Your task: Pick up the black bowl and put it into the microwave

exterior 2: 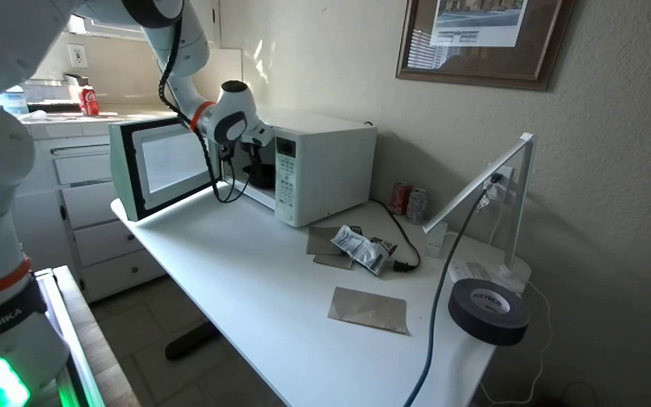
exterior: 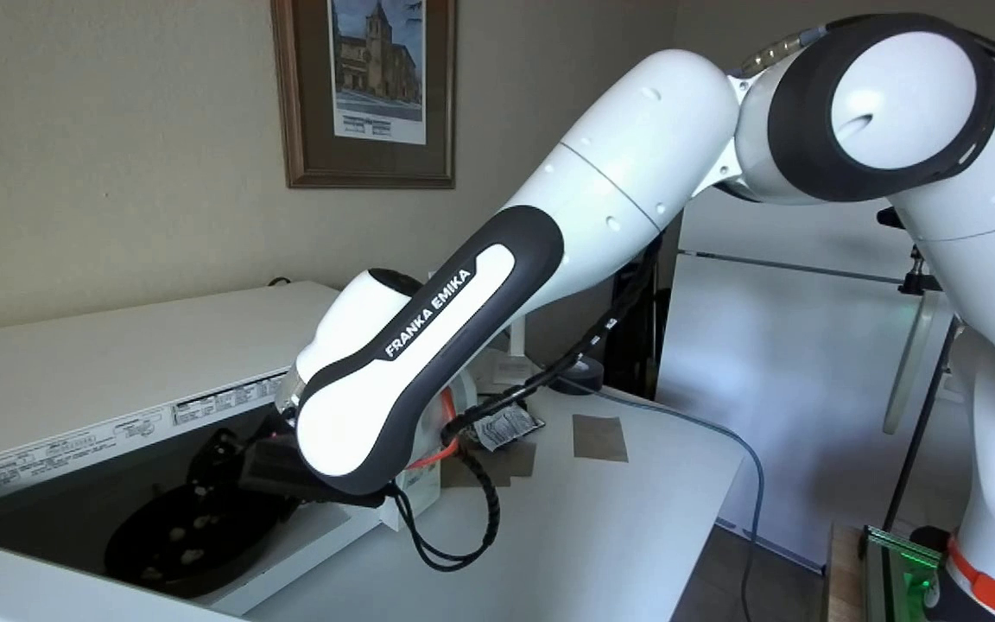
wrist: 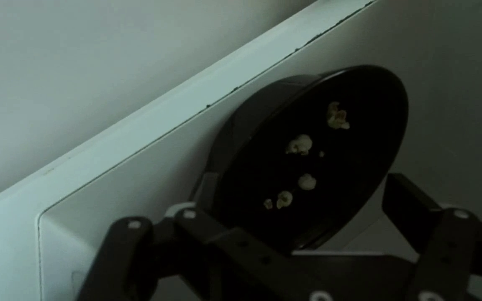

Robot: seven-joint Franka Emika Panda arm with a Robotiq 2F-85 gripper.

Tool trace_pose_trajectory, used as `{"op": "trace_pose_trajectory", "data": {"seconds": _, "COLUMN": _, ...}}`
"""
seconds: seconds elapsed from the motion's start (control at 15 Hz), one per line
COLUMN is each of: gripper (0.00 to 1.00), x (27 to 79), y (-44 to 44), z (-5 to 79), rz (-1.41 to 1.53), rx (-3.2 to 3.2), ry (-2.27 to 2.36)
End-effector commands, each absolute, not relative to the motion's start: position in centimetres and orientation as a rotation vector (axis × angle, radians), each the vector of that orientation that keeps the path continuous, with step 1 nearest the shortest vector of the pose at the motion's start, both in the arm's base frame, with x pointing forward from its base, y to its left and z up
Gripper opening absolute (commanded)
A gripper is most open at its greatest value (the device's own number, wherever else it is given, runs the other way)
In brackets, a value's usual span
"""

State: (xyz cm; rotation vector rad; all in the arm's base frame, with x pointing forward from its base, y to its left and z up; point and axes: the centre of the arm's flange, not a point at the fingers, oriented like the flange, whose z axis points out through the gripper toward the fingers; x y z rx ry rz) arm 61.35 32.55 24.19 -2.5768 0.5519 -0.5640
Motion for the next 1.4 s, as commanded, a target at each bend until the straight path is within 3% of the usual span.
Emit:
{"op": "trace_pose_trajectory", "data": {"seconds": 0.0, "gripper": 1.00, "x": 59.5, "y": 30.6, "z": 25.5, "rz": -0.590, "rx": -2.645, "ry": 0.337}}
{"op": "trace_pose_trajectory", "data": {"seconds": 1.33, "gripper": 1.00, "x": 52.5, "y": 24.4, "z": 30.6, "rz": -0.677, "rx": -2.734, "ry": -0.405}}
